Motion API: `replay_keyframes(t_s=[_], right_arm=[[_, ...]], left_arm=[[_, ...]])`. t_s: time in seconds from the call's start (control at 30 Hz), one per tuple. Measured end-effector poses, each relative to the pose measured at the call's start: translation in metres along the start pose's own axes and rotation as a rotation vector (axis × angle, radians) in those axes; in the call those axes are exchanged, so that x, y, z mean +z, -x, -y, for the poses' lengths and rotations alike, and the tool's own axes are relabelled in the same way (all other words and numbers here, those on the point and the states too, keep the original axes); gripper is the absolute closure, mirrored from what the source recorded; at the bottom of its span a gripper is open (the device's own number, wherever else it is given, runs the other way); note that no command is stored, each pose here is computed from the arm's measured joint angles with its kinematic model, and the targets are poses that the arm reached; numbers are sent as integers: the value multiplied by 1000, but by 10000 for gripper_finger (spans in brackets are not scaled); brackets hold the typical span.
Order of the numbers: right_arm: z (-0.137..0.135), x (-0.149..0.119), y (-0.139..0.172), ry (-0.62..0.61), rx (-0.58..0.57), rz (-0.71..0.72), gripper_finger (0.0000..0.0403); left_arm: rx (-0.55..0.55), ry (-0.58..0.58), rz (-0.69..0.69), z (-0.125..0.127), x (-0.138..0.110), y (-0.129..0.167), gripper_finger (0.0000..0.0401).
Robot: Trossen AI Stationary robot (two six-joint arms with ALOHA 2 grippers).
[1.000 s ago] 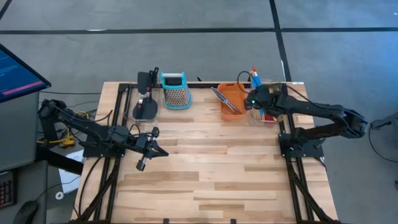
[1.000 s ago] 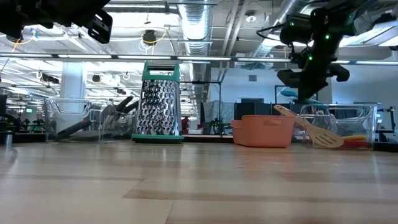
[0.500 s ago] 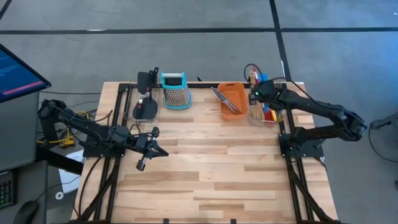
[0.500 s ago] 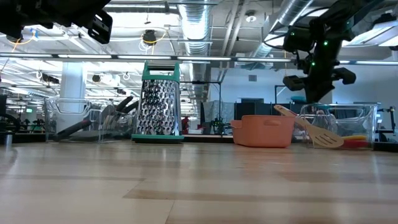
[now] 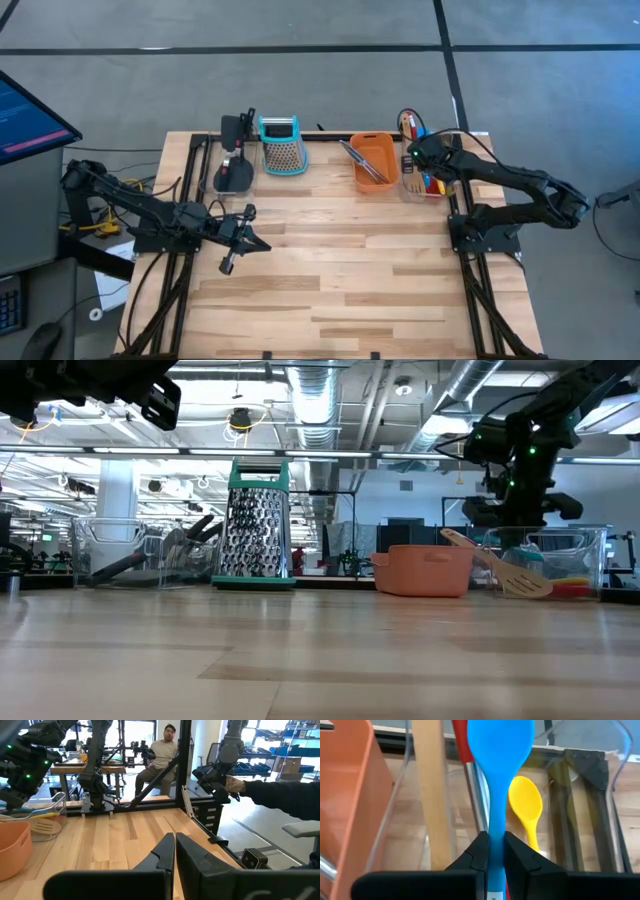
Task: Pick & Place Kitchen Items
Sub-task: Put the blue serving spoon into the right transparent bin, then return to Home Position
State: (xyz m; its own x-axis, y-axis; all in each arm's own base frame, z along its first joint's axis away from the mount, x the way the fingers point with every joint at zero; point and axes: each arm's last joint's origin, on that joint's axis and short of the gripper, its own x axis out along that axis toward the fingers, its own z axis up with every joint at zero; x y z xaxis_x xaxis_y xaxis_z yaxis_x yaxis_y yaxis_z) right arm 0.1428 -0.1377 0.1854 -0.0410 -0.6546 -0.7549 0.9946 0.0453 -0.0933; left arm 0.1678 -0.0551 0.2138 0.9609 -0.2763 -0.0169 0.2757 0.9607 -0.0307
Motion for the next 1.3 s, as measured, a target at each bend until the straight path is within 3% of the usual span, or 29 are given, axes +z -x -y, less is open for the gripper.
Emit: replay_keyframes(t_s=[0.43, 0.87, 1.1, 1.3], right_arm=[[-2, 0, 0, 2, 32, -11, 375], [-6, 0, 4, 23, 72, -12, 311], [-20, 31, 27, 153, 315, -28, 307], [-24, 62, 55, 153, 364, 27, 306]], left_arm=[[0, 2, 0, 0, 0, 0, 399], [0, 3, 0, 0, 0, 0, 399], [0, 1, 0, 0, 0, 0, 399], [0, 2, 0, 0, 0, 0, 399]])
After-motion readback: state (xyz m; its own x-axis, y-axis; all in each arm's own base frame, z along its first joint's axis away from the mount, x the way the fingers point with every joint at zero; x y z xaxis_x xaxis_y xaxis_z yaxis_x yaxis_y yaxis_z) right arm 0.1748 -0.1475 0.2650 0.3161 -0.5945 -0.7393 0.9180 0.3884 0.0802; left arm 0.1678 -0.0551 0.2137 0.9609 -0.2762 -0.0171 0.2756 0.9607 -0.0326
